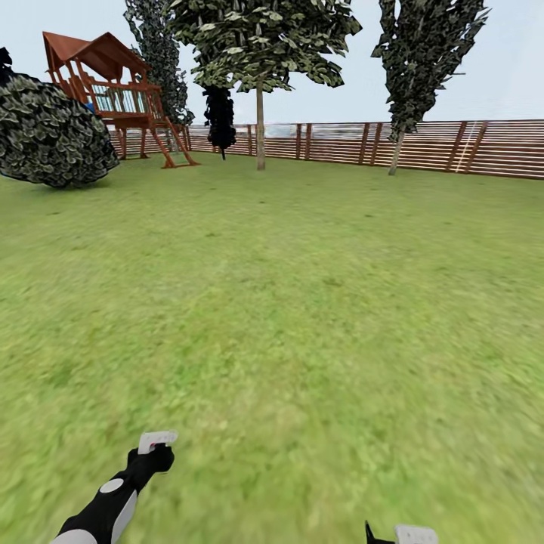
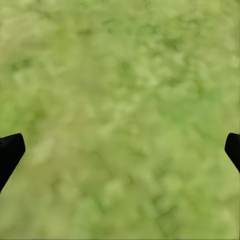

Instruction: In the garden, pick up the pesticide atomizer on the floor and spray pesticide onto both trees until each tree trunk is fully covered.

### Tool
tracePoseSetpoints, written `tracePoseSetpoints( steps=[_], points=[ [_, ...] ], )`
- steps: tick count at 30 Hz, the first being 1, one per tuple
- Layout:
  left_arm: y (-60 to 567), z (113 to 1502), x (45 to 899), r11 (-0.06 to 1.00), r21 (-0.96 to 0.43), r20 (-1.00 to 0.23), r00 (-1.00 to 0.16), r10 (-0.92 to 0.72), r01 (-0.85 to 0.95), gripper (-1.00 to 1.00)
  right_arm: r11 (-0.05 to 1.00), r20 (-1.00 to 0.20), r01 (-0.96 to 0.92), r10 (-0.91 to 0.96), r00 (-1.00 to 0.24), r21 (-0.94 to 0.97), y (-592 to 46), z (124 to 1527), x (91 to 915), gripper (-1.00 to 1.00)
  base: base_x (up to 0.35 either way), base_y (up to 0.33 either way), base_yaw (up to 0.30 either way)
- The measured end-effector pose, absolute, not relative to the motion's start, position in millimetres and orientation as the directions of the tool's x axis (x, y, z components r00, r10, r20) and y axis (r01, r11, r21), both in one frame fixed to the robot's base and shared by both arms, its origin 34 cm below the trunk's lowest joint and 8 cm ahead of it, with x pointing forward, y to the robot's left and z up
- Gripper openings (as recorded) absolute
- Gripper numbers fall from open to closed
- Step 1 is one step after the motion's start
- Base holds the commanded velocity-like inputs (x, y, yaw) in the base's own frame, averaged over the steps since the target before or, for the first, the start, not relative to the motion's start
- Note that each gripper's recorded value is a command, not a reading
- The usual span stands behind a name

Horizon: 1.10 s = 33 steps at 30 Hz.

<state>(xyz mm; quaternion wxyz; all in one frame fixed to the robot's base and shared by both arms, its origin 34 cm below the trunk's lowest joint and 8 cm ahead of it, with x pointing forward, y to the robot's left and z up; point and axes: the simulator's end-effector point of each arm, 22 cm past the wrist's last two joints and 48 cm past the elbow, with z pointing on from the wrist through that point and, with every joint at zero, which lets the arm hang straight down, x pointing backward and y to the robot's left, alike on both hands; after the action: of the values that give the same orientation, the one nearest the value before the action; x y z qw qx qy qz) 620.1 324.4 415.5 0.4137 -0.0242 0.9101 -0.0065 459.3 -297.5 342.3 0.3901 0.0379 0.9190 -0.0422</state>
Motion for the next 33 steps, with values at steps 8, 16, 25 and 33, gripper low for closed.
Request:
tracePoseSetpoints(
  steps=[8,16,25,33],
  points=[
    [325,418,621,0.999,-0.032,-0.755,-0.653,-0.049,-0.039,-1.00,0.994,-0.724,0.103,0.039,-0.689,-0.045,-297,344,461,1.00,0.338,0.000,0.000],
    [325,424,624,0.999,-0.032,-0.763,-0.644,-0.049,-0.038,-1.00,0.994,-0.732,0.104,0.039,-0.680,-0.044,-297,348,465,1.00,0.338,0.000,0.000],
    [326,427,626,0.999,-0.031,-0.768,-0.639,-0.049,-0.038,-1.00,0.993,-0.737,0.106,0.040,-0.674,-0.044,-298,351,467,1.00,0.338,0.000,0.000],
    [326,429,627,0.999,-0.031,-0.770,-0.636,-0.049,-0.038,-1.00,0.993,-0.740,0.108,0.039,-0.671,-0.045,-298,352,468,1.00,0.338,0.000,0.159]
  ],
)
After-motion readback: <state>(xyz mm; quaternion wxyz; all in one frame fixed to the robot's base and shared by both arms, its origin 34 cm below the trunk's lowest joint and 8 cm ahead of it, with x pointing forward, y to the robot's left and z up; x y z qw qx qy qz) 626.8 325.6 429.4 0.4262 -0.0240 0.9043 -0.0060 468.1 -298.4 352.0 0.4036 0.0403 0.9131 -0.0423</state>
